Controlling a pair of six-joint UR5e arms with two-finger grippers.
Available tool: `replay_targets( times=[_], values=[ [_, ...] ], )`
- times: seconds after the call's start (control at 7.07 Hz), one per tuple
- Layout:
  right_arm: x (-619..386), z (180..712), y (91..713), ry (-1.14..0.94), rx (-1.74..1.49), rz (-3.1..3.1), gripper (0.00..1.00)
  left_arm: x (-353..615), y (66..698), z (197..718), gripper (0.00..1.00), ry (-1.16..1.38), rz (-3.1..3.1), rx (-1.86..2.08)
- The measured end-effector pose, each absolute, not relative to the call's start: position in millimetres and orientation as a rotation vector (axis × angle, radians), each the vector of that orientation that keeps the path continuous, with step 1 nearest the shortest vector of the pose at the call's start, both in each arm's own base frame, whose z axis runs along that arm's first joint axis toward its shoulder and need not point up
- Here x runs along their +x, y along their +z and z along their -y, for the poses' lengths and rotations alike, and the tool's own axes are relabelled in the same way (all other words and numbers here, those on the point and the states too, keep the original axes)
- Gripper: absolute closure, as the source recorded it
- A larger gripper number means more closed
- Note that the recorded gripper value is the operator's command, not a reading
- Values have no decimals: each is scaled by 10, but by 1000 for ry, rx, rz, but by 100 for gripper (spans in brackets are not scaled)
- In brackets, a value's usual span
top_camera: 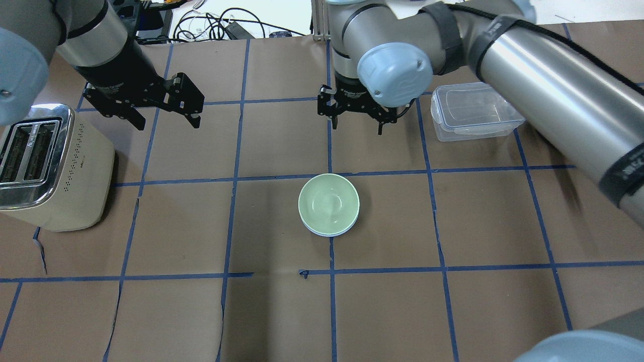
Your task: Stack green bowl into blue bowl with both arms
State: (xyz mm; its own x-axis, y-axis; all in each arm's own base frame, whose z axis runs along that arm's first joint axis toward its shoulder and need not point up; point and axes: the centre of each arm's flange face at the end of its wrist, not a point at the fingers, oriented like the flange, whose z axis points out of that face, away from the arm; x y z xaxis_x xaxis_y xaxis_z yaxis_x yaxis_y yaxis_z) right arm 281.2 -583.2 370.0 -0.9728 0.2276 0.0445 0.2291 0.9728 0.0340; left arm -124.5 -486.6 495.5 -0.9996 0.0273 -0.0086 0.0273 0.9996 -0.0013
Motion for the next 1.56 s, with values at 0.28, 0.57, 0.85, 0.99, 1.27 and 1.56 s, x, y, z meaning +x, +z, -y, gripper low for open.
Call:
replay_targets(
  times=[0.28, 0.57, 0.85, 0.99, 1.27, 1.56],
  values=[
    [2040, 5839, 4116, 4, -322, 3099, 0, -1245, 4956, 4865, 0, -3, -3133, 43],
    [1492, 5390, 4295, 23, -204, 3109, 0, -1249, 4956, 4863, 0, -3, -3133, 44],
    [1293, 4991, 4420, 25, -169, 3114, 0, -1250, 4951, 4863, 0, -1, -3133, 44],
    [1278, 4892, 4462, -1, -165, 3117, 0, -1250, 4950, 4863, 0, -1, -3134, 44],
    [1281, 4748, 4641, -51, -163, 3121, 0, -1250, 4954, 4859, 0, -2, -3135, 44],
    [1296, 4726, 4762, -59, -162, 3125, 0, -1252, 4956, 4857, 0, -3, -3135, 44]
  ],
)
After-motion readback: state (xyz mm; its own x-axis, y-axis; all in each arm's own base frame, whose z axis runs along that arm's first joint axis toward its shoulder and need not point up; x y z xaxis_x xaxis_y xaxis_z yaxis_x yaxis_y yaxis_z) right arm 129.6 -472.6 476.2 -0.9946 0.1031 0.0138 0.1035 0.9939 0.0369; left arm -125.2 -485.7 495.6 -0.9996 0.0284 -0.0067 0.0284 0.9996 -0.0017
